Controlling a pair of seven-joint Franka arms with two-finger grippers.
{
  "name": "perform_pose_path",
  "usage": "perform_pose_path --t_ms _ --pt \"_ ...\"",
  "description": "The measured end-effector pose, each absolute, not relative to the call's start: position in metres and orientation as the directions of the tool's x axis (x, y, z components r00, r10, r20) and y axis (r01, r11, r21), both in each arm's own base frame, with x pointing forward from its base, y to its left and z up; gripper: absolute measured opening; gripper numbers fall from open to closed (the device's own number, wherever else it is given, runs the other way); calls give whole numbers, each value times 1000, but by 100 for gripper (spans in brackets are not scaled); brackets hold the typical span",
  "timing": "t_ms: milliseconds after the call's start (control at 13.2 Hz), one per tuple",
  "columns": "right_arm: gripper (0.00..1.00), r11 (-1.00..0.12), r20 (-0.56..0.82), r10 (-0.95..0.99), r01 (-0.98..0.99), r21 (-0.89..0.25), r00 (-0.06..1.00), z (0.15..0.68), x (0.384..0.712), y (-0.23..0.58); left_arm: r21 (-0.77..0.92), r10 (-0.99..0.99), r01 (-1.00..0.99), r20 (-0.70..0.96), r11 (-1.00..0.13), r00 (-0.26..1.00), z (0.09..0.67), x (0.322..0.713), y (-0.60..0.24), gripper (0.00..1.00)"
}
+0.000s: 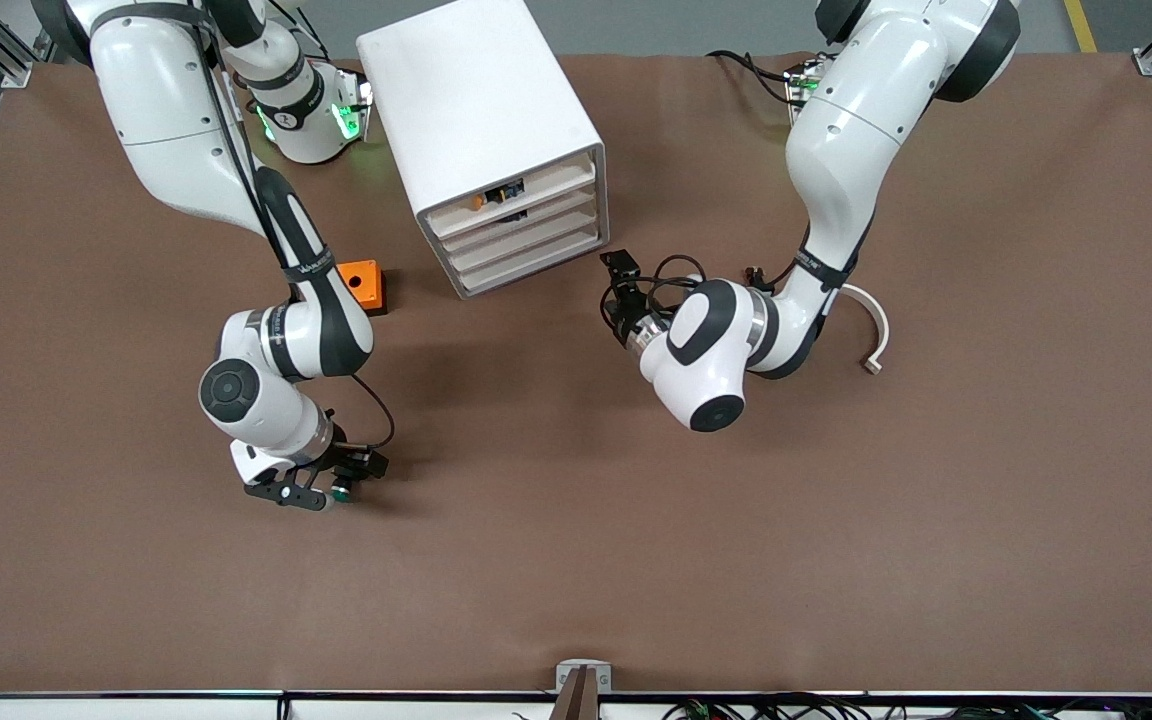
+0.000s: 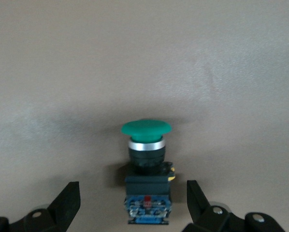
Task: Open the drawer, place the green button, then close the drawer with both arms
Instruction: 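Hook the drawer handle with the left gripper while the right gripper lifts the button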
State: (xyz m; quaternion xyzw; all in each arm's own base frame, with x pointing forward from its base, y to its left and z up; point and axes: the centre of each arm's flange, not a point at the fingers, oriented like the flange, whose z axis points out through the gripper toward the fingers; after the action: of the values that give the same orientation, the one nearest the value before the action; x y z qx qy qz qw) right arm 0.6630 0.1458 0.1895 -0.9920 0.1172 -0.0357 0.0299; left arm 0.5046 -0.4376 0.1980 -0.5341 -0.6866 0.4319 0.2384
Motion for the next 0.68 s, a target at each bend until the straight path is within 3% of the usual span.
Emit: perform_pose_path --t_ms 151,302,378,453,605,680 --pt "95 -970 76 -240 -235 -68 968 184 664 142 -851 946 522 -126 51 -298 194 494 -448 95" --pt "75 -969 78 -241 -236 -67 967 180 664 141 -864 945 501 -124 47 -303 188 485 -457 93" --pt "75 -969 78 -241 -236 -66 967 179 664 141 -874 944 484 -125 41 -305 183 478 -465 87" --pt "69 -969 78 -241 -236 -67 967 180 664 141 -881 947 473 -121 35 -296 177 468 -474 87" --pt "46 -969 79 -242 -238 -67 967 180 665 140 -897 951 441 -110 30 -289 164 448 -490 70" --pt "41 -969 79 -244 -239 -68 966 180 665 140 -908 946 418 -112 26 -303 159 442 -496 65"
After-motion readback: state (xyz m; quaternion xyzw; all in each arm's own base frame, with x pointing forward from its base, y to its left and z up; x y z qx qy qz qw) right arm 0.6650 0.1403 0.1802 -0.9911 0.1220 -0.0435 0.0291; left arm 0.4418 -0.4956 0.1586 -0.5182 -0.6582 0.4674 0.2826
